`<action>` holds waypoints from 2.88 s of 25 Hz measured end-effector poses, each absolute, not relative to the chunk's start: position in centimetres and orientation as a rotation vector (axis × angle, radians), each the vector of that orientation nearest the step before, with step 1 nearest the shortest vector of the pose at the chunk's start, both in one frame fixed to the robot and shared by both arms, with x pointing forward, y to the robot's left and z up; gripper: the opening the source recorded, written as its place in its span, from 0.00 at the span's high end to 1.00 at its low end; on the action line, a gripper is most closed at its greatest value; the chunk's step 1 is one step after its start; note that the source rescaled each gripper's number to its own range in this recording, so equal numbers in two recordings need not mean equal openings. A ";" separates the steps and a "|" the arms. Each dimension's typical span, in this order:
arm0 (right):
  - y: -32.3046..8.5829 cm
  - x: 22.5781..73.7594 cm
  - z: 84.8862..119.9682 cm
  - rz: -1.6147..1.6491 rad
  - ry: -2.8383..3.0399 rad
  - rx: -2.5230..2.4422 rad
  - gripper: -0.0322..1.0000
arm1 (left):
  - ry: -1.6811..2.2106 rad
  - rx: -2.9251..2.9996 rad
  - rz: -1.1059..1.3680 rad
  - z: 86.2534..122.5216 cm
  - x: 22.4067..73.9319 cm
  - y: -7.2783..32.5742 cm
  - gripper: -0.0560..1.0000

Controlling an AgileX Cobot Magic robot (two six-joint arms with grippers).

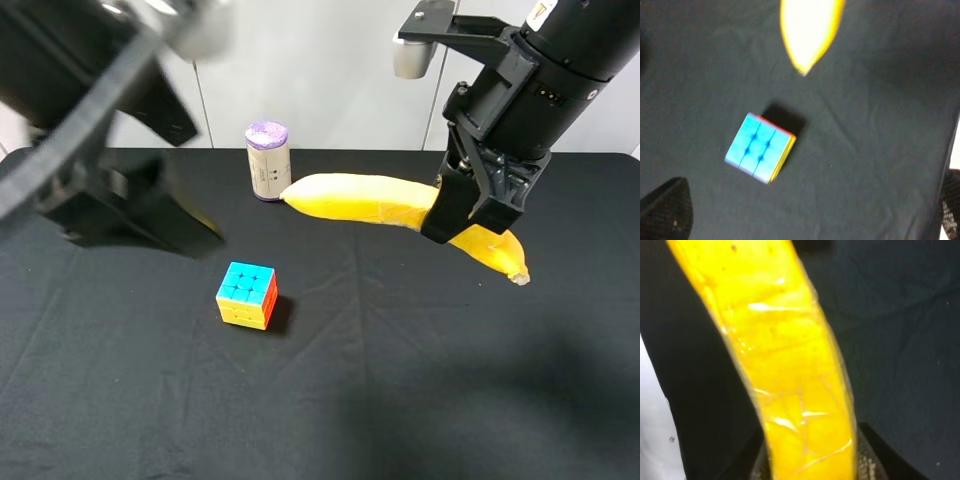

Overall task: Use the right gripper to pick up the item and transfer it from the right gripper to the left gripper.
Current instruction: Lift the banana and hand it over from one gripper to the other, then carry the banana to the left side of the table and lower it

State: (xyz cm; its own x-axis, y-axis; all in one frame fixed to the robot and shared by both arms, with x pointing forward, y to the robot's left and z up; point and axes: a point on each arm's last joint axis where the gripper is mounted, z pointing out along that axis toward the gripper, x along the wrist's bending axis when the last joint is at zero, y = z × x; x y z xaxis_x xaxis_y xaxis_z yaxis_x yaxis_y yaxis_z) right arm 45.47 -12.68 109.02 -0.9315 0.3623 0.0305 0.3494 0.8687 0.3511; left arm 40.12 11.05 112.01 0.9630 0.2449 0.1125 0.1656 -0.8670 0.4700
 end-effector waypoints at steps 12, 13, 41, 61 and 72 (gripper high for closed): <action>-12.6 45.6 109.1 0.568 2.986 0.578 0.97 | 0.237 2.535 0.207 109.5 41.1 6.1 0.03; -12.6 45.6 109.1 0.570 2.984 0.578 0.97 | 0.240 2.533 0.204 109.3 41.2 5.8 0.03; -12.6 45.6 109.1 0.568 2.982 0.571 0.97 | 0.255 2.474 0.261 106.5 43.4 3.0 0.94; -12.8 45.2 110.4 0.588 2.964 0.732 0.00 | 0.257 2.456 0.272 106.6 43.5 2.9 0.94; -14.4 43.6 113.7 0.673 2.822 0.872 0.00 | 0.257 2.456 0.272 106.6 43.5 2.9 0.94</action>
State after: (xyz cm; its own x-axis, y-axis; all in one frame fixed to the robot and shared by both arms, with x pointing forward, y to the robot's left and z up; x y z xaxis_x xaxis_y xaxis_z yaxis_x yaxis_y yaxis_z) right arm 43.56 -14.40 113.70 -0.8284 0.5596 0.0231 0.5098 0.7363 0.4449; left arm 43.50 2.95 106.61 0.9592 0.2505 0.1310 0.1166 -0.7728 0.6239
